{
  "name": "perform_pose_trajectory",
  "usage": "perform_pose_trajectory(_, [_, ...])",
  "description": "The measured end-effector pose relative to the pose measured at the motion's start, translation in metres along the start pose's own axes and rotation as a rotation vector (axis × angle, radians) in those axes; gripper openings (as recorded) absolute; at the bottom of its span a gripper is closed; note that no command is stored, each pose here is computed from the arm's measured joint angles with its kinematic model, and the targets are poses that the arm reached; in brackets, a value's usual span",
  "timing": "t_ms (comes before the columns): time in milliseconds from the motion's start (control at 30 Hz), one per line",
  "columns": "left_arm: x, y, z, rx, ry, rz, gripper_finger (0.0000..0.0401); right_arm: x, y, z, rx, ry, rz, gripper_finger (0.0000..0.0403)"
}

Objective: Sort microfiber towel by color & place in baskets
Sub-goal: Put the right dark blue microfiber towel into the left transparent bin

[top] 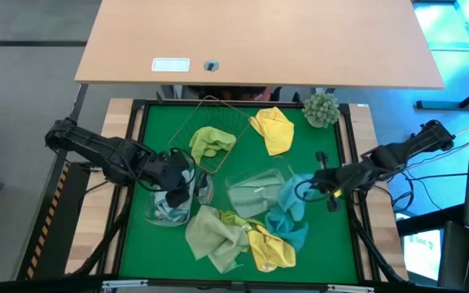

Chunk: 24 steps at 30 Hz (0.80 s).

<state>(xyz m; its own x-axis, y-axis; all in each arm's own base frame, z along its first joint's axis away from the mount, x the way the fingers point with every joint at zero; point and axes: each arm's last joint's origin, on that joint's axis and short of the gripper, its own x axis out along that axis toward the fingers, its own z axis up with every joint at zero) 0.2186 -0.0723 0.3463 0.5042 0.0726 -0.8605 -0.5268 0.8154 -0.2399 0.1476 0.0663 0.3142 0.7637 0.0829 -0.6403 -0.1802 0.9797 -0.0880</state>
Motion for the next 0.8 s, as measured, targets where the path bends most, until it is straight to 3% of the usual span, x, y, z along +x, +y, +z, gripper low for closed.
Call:
perform_pose_trajectory(433, [-0.015,0.008,0.003,-0.003,-0.124,0.014,0.0153,-0.034,-0.013,0.042,-0.139,-0.232,-0.265,0.0002])
perform_pose_trajectory(567, [-0.028,0.014,0.006,-0.035,-0.249,0.008,0.0153,-0.036,-0.022,0.051,-0.166,-0.299,-0.292,0.0002])
perform_pose_trajectory(800, [-0.056,0.017,0.02,-0.071,-0.609,0.017,0.0153,-0.03,-0.048,0.061,-0.178,-0.331,-0.373,0.0002])
